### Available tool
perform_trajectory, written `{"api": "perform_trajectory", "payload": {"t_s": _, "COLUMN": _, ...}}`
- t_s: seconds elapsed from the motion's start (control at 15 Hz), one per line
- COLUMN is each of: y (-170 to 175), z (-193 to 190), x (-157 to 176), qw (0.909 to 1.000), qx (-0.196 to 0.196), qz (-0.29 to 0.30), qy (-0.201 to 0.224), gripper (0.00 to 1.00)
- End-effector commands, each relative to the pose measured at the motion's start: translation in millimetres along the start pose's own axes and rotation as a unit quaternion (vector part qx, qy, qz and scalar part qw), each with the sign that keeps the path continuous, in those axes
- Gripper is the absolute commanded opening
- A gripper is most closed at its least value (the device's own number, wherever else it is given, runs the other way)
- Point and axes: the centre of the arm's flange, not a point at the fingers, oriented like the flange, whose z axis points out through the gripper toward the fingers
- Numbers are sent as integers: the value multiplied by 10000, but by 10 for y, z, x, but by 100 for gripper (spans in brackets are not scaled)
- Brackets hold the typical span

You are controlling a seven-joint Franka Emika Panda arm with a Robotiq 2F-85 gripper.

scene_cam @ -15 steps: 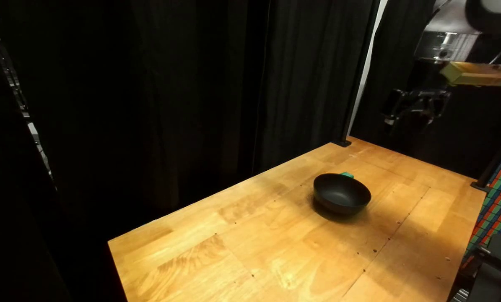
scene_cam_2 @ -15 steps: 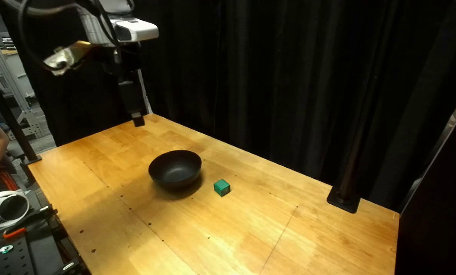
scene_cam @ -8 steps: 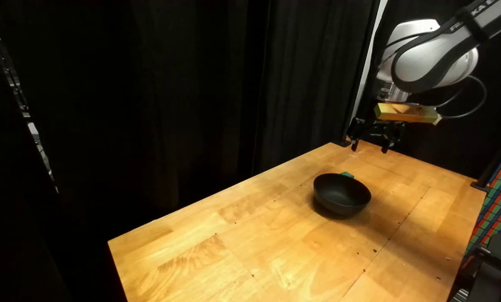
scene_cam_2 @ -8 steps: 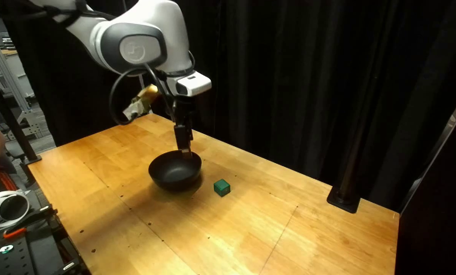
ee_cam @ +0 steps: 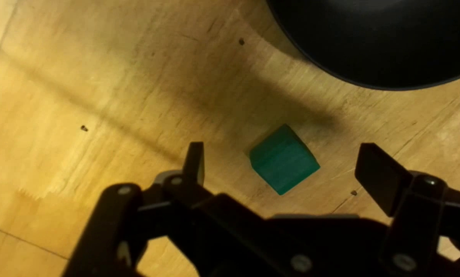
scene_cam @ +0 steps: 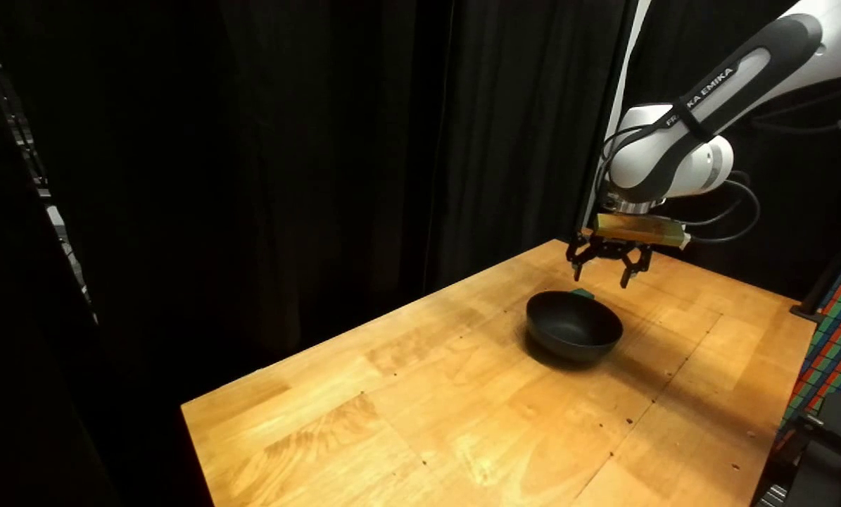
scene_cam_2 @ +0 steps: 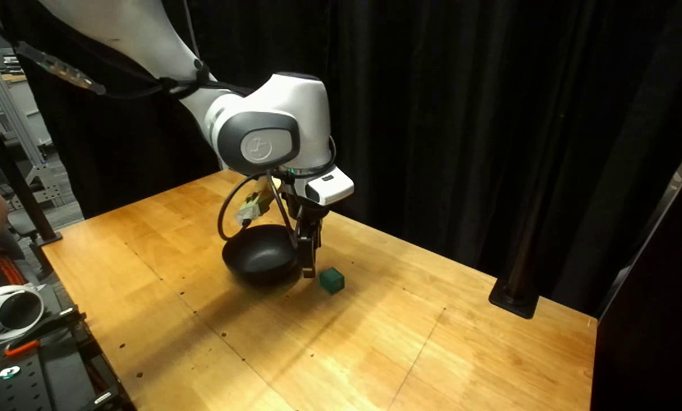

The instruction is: Pick up the green cube and put it in the bowl

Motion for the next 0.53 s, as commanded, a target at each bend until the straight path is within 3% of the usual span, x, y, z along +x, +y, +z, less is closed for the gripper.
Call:
{"api": "perform_trajectory", "payload": {"t_s": 0.0, "y": -191, "z": 221, "x": 172, "qw": 9987, "qx": 407, "qz": 307, "qy": 92, "gripper": 100}}
{"api": "perform_trajectory", "payload": {"t_s": 0.27, "y": -233, "z": 476, "x": 239, "qw": 9967, "qx": 522, "qz": 566, "qy": 263, "gripper": 100}}
{"api": "perform_trajectory", "payload": {"t_s": 0.33, "y": -232, "z": 530, "x": 248, "qw": 9961, "qx": 545, "qz": 598, "qy": 345, "gripper": 95}}
{"api": "perform_trajectory", "payload": {"t_s": 0.4, "y": -233, "z": 574, "x": 260, "qw": 9957, "qx": 566, "qz": 616, "qy": 389, "gripper": 73}}
{"api": "perform_trajectory", "payload": {"t_s": 0.47, "y": -222, "z": 612, "x": 268, "qw": 9952, "qx": 571, "qz": 641, "qy": 468, "gripper": 71}}
